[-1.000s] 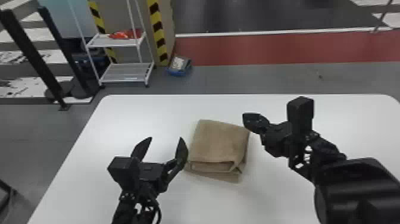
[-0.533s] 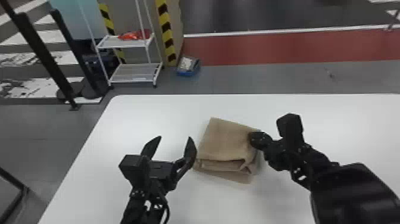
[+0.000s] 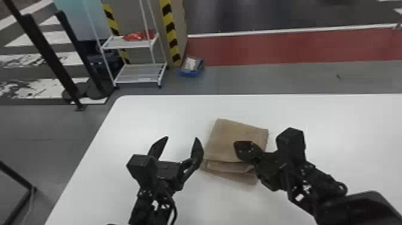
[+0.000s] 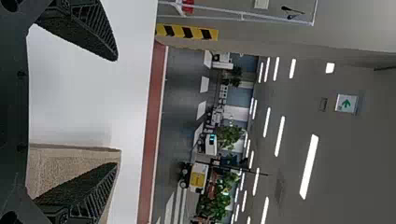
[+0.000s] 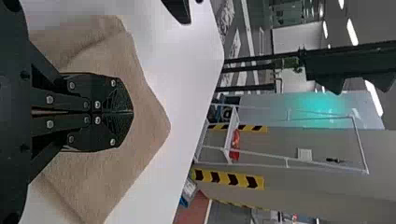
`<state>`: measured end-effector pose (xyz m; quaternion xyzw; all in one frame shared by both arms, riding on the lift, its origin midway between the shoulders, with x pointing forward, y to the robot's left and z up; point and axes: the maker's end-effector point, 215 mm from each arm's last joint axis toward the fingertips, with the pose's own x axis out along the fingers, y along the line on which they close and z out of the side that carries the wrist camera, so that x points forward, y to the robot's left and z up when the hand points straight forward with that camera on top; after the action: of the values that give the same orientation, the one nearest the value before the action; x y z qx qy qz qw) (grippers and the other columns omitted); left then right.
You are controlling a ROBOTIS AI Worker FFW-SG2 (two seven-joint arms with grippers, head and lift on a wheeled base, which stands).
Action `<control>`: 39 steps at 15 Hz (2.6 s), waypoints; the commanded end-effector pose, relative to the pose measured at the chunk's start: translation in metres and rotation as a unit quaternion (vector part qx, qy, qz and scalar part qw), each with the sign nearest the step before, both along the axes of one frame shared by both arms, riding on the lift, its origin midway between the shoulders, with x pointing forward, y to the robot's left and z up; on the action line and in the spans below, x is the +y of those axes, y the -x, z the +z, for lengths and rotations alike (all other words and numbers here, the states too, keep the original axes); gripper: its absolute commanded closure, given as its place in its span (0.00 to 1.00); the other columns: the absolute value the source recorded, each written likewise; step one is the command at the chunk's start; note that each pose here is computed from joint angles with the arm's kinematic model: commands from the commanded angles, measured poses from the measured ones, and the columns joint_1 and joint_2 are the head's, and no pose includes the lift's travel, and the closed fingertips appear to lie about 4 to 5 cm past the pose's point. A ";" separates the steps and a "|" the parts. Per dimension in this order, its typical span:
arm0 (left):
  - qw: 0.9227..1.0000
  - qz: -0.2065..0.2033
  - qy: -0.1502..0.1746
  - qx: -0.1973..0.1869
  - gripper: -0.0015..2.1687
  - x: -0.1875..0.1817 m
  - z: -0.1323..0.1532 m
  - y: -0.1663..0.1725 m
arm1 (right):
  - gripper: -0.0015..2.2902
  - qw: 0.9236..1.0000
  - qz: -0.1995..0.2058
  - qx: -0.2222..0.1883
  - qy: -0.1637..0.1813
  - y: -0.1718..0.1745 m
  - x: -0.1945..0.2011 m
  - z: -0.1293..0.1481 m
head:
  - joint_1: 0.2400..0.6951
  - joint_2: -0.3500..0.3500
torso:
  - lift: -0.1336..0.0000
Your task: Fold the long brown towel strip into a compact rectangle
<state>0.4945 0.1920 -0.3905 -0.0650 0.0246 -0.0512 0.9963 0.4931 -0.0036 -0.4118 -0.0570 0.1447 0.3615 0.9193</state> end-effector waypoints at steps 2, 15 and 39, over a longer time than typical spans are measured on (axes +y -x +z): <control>1.000 0.000 0.000 0.002 0.03 0.000 -0.002 0.001 | 0.93 0.999 0.014 0.025 0.028 0.027 0.010 -0.036 | 1.00 0.81 | 0.13; 1.000 -0.006 0.003 0.000 0.03 -0.008 0.001 0.003 | 0.93 0.999 -0.012 0.027 -0.022 0.042 -0.056 0.007 | 1.00 0.71 | 0.13; 1.000 -0.004 0.002 -0.001 0.04 -0.006 0.002 0.003 | 0.92 0.990 -0.045 0.129 -0.034 0.070 -0.116 -0.029 | 1.00 0.62 | 0.13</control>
<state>0.4910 0.1854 -0.3903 -0.0673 0.0254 -0.0559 0.9958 0.4346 -0.1176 -0.4557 0.0190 0.2670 0.3292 0.9055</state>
